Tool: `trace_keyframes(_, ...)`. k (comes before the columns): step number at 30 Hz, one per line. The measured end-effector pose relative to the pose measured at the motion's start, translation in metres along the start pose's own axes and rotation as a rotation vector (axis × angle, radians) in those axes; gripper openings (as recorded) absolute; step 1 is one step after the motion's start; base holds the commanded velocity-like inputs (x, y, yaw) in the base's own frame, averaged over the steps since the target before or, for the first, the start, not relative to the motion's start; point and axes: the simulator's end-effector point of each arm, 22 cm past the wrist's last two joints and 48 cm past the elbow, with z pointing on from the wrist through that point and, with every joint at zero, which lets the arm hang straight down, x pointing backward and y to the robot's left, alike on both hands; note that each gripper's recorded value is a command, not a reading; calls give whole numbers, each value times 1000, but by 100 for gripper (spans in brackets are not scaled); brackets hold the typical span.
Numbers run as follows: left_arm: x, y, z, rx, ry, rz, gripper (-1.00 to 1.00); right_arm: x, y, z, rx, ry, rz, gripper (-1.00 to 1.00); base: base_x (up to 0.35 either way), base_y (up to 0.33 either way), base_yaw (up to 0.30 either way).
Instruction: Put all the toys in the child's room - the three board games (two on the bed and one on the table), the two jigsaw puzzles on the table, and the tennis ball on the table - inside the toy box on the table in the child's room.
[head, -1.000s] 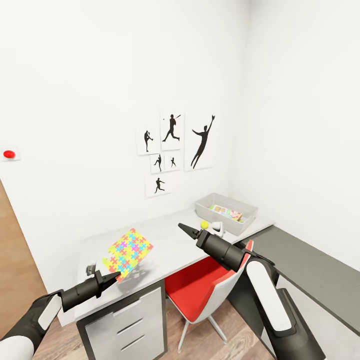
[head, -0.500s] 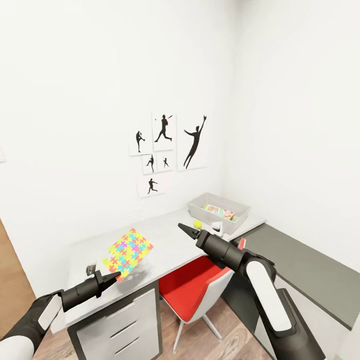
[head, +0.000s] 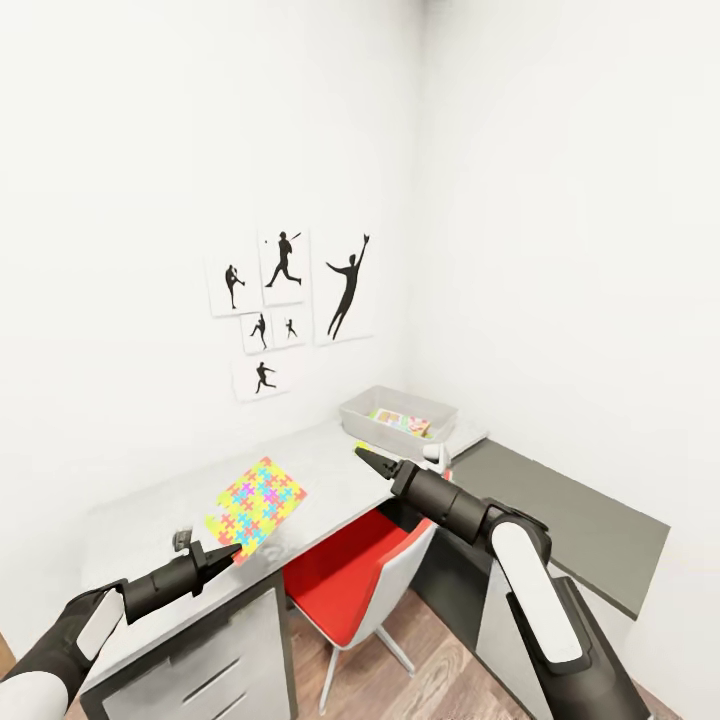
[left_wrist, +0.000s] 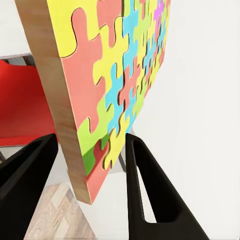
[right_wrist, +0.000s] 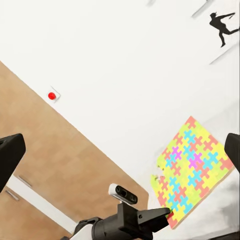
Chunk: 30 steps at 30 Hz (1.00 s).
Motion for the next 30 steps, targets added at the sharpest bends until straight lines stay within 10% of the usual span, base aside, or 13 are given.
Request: trace_keyframes(30, -6, -10, -2, 24, -16, 14, -100, -2, 5, -1, -6, -4, -7, 100, 4, 0, -177)
